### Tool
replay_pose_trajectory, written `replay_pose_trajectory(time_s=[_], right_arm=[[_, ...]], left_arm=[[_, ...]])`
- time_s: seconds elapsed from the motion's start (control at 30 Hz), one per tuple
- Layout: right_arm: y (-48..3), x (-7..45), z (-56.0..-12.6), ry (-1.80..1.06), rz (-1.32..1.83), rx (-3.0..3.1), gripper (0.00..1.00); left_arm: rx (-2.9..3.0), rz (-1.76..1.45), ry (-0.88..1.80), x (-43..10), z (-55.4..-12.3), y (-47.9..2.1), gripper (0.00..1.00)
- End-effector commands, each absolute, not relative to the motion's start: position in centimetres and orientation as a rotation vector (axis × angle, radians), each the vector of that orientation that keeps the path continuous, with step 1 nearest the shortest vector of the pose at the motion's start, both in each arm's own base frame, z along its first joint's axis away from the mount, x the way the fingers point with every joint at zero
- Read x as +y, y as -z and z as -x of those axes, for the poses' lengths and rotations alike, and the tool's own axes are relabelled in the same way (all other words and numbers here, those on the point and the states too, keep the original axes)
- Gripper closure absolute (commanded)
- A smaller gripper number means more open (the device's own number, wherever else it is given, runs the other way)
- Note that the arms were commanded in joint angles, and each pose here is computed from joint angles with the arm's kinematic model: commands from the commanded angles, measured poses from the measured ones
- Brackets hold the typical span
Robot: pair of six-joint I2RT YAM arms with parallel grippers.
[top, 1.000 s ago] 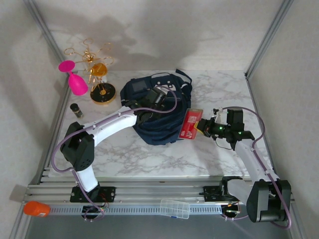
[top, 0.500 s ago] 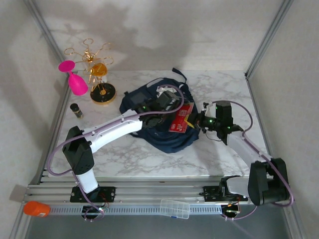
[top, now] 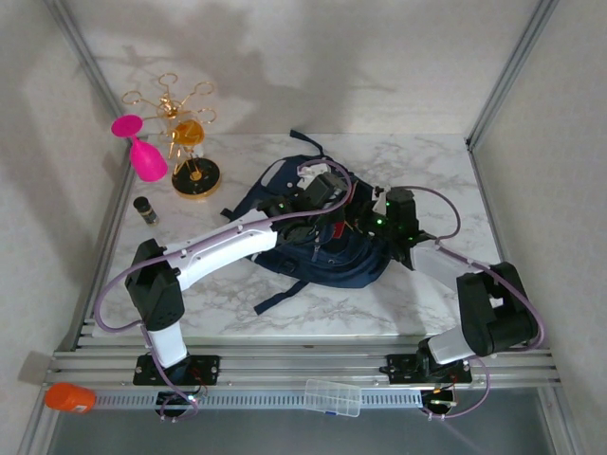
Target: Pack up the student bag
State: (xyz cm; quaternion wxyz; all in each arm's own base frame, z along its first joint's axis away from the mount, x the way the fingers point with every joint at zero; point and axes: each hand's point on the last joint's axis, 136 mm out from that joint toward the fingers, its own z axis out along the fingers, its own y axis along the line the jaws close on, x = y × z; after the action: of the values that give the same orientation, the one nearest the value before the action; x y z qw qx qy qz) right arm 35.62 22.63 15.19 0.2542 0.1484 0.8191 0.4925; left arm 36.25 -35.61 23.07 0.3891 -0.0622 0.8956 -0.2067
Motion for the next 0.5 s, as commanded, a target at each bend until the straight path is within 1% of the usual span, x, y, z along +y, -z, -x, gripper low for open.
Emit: replay_pose_trajectory(time_s=[0.0, 0.07, 0.13, 0.23, 0.3, 0.37, 0.47], right_arm=[[-16.5, 24.6, -35.9, -1.368, -0.374, 2.177, 0.79], [-16.5, 24.9, -35.6, -1.370, -0.355, 2.206, 0.71], [-16.6, 24.4, -35.5, -1.338, -0.355, 2.217, 0.59], [-17.6, 23.1, -35.6, -1.284, -0.359, 2.202, 0.49], [-17.8, 22.0, -35.7, -1.215, -0.372, 2.211, 0.45], [-16.9, 20.9, -35.5, -1.139, -0.392, 2.254, 0.44], [-15.3, 19.9, -35.3, -1.088, -0.437, 2.312, 0.50]], left_arm=[[2.138, 0.280, 0.582, -34.4, -38.4, -26.5, 1.00], [2.137, 0.281, 0.570, -34.0, -38.6, -26.3, 1.00], [2.131, 0.277, 0.575, -33.8, -38.7, -26.4, 1.00], [2.132, 0.276, 0.570, -33.5, -38.7, -26.4, 1.00], [2.131, 0.270, 0.577, -33.5, -38.6, -26.4, 1.00], [2.127, 0.270, 0.584, -33.4, -38.4, -26.6, 1.00], [2.125, 0.275, 0.588, -33.0, -38.3, -26.5, 1.00]])
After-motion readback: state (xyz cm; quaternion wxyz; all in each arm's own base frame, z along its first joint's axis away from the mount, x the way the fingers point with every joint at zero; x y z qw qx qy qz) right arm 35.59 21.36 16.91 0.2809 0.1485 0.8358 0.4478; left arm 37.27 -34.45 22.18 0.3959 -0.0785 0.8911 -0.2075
